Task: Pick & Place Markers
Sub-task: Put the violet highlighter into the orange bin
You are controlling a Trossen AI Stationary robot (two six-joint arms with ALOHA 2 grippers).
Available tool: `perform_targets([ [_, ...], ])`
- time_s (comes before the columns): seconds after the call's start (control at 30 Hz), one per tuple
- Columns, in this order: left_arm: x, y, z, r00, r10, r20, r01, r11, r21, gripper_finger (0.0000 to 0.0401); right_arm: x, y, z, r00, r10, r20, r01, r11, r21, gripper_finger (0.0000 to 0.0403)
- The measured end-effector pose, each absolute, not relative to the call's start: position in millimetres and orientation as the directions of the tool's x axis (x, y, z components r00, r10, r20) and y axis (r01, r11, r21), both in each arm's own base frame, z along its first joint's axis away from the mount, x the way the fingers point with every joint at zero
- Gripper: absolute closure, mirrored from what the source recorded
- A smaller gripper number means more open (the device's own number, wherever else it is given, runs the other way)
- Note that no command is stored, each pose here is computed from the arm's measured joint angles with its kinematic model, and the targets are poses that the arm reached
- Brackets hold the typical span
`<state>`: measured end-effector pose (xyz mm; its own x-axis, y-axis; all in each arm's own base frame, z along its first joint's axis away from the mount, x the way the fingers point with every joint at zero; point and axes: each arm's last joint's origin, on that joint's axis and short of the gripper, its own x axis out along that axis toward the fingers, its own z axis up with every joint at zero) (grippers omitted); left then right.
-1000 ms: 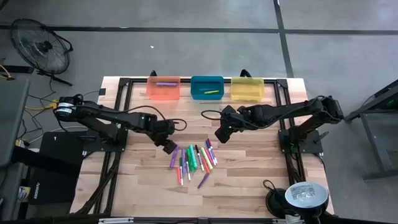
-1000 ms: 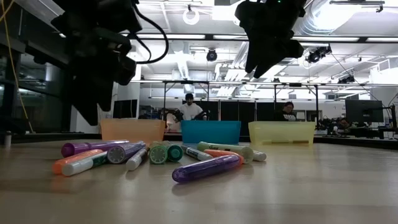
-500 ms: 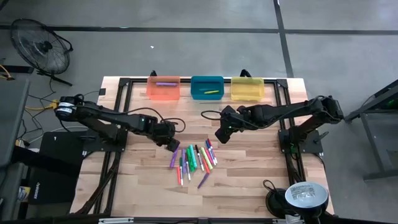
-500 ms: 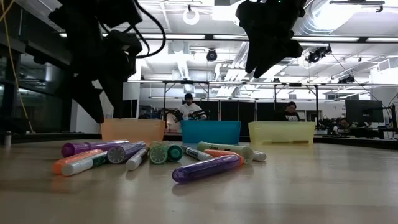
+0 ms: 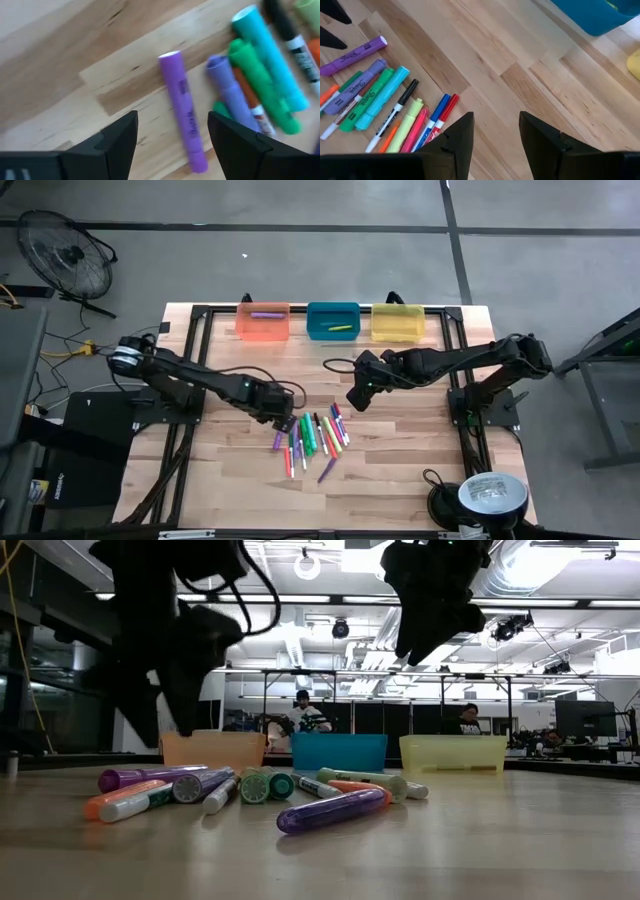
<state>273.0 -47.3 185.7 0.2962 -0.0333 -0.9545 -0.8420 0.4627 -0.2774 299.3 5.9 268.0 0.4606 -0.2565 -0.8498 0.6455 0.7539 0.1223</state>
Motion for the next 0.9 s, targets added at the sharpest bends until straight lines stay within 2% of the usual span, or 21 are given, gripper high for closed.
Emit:
perform_targets([
  [0.3,294,-51,169,0.225,-0.019,-0.974,-0.864,0.459,-0.209,0.0164,299,6,268,0.453,-0.254,-0.855,0.627,0.772,0.103,0.0256],
  [0.47,301,-53,164,0.225,-0.051,-0.973,-0.859,0.46,-0.223,0.0164,298,6,267,0.447,-0.254,-0.858,0.616,0.782,0.09,0.0257],
  [0.9,300,-57,146,0.128,-0.06,-0.99,-0.87,0.471,-0.141,0.0165,297,6,267,0.441,-0.256,-0.86,0.605,0.792,0.075,0.0257],
])
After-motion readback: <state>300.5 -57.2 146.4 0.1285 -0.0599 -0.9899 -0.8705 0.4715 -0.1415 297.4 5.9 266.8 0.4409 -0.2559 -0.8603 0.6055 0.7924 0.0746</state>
